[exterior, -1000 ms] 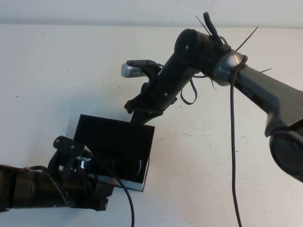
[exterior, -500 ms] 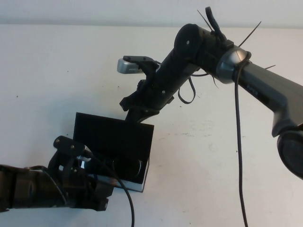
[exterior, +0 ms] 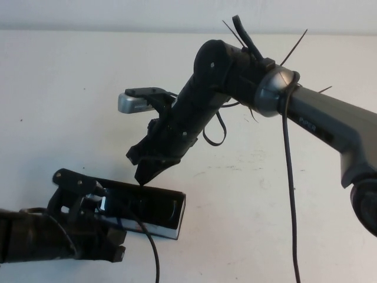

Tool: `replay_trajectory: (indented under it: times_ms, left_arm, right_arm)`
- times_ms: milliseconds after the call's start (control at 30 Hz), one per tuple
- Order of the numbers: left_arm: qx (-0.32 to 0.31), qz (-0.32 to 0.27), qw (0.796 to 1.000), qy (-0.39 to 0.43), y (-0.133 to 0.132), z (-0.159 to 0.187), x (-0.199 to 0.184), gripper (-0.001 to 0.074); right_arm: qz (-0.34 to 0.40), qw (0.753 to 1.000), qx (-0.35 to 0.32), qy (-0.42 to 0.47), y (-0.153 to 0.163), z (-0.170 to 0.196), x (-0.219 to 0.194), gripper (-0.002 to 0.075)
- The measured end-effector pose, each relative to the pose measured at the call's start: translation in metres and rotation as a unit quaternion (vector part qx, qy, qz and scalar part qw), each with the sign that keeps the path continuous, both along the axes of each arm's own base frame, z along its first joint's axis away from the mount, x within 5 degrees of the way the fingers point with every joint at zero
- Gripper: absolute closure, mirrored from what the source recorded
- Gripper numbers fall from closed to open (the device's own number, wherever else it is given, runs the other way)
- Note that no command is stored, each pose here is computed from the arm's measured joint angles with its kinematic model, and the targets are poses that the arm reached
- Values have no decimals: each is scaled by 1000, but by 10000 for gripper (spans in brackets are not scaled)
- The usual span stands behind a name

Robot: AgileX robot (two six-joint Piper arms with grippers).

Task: Return glasses to glasses case
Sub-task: Close the glasses case

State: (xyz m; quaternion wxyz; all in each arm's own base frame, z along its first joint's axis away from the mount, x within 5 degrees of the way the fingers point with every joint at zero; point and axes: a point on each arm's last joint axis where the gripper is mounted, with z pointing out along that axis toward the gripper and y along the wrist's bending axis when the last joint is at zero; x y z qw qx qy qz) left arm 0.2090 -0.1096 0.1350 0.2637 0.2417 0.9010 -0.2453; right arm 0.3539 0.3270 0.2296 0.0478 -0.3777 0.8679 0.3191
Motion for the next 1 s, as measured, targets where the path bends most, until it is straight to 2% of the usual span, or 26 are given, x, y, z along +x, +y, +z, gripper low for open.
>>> replay_trajectory:
  times_ms: [233,500,733,1000]
  left_arm:
    - [8,19,1000,-13,10,33,-19,738]
    - [-19,39,992,-116,24,94,-54,738]
    - [-68,54,957,-278,41,146,-96,738]
    - [-93,63,916,-385,55,170,-130,738]
  right_arm:
    - [11,1000,-3,-4,7,1,-7,737]
    - [37,999,-18,-13,22,-1,-23,737]
    - [51,998,-35,-23,29,-4,-32,737]
    - [44,998,-46,-3,32,-20,-30,737]
